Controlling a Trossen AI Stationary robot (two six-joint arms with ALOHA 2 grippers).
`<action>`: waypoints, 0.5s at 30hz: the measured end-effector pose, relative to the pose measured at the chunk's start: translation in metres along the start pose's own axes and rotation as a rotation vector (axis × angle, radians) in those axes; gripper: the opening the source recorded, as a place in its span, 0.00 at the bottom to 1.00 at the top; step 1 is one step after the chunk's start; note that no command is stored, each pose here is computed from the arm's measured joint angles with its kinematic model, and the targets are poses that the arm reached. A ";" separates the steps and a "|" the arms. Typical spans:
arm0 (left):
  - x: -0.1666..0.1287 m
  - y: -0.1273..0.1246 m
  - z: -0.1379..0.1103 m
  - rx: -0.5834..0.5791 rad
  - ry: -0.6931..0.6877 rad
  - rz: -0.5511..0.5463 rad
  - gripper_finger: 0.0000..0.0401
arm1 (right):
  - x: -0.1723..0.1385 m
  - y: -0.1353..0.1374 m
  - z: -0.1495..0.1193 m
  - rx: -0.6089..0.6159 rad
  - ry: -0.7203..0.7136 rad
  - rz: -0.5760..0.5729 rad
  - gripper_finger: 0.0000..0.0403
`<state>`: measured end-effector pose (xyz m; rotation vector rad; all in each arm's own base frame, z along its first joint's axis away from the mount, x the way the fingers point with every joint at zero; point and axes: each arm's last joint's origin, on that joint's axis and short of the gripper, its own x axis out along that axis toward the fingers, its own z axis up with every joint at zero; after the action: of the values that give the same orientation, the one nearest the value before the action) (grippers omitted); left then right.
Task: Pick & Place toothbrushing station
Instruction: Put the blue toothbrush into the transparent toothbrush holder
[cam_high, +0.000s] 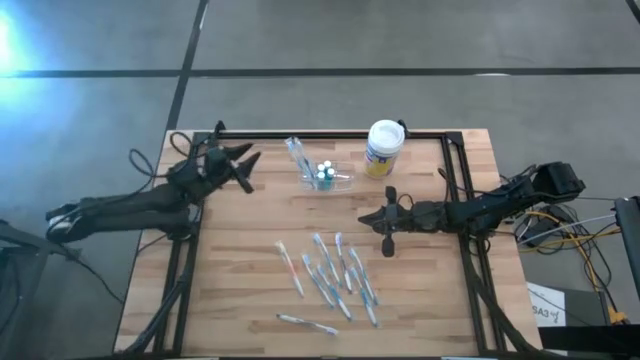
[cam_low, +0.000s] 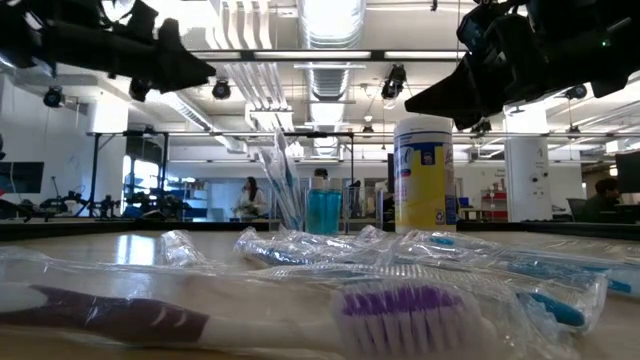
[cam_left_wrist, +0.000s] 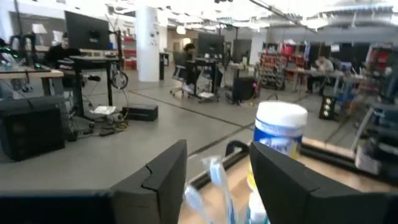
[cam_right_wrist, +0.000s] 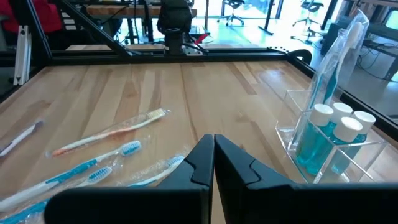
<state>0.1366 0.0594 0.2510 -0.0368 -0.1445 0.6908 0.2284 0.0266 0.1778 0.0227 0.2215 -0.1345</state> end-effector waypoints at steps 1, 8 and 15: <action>-0.004 0.001 0.000 0.006 0.016 -0.015 0.43 | 0.000 0.000 0.000 0.000 0.000 0.000 0.02; -0.022 -0.007 -0.005 0.052 0.061 -0.386 0.08 | 0.003 0.001 0.005 0.104 0.016 -0.003 0.02; -0.031 -0.013 -0.017 0.038 0.046 -0.560 0.01 | 0.014 0.011 0.034 0.161 0.258 0.005 0.02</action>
<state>0.1239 0.0294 0.2313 0.0240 -0.0908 0.1334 0.2512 0.0341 0.2083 0.2020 0.4679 -0.1442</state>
